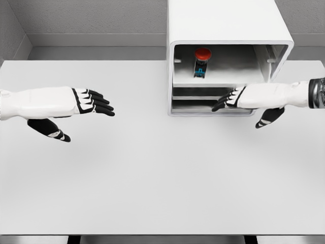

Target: Slide open multi-storey tabletop storage cabinets and put open load switch and slide close multi-storey tabletop storage cabinets

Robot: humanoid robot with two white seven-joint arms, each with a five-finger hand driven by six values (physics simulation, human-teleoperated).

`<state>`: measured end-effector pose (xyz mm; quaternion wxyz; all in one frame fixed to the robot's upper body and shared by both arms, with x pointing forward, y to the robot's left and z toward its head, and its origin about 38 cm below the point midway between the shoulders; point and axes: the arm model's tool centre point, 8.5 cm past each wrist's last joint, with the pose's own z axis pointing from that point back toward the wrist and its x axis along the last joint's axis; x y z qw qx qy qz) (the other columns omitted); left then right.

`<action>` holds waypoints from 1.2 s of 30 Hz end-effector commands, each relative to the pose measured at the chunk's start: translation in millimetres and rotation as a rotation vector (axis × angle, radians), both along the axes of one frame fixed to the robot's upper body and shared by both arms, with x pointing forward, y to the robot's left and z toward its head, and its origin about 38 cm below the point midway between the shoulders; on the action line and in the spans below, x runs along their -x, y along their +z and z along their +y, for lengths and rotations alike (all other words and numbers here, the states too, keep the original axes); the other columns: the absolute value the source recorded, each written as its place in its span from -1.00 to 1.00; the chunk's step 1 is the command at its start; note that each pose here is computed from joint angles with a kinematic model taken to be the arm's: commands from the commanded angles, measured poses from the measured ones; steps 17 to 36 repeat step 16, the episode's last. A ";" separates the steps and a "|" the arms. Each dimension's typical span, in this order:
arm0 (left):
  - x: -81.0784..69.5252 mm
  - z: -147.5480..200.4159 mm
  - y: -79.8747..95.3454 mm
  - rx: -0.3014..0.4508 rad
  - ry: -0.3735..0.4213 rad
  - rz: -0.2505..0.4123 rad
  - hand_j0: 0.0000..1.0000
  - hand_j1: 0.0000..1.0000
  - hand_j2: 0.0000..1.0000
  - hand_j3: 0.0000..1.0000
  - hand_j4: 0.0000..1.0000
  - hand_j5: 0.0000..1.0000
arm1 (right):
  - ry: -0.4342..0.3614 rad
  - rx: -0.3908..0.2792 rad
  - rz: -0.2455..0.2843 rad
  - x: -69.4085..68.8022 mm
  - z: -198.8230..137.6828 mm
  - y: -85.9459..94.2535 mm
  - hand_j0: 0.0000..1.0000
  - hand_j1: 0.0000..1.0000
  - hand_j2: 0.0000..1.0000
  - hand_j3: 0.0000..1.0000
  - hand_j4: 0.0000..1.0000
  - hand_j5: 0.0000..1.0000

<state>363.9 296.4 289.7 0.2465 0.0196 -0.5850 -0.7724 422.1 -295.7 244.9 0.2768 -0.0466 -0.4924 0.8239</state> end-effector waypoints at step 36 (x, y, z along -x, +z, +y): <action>-0.2 1.3 0.1 0.002 0.006 0.003 1.00 1.00 1.00 1.00 1.00 1.00 | -0.002 0.021 0.011 21.1 -15.3 2.4 1.00 1.00 1.00 1.00 1.00 1.00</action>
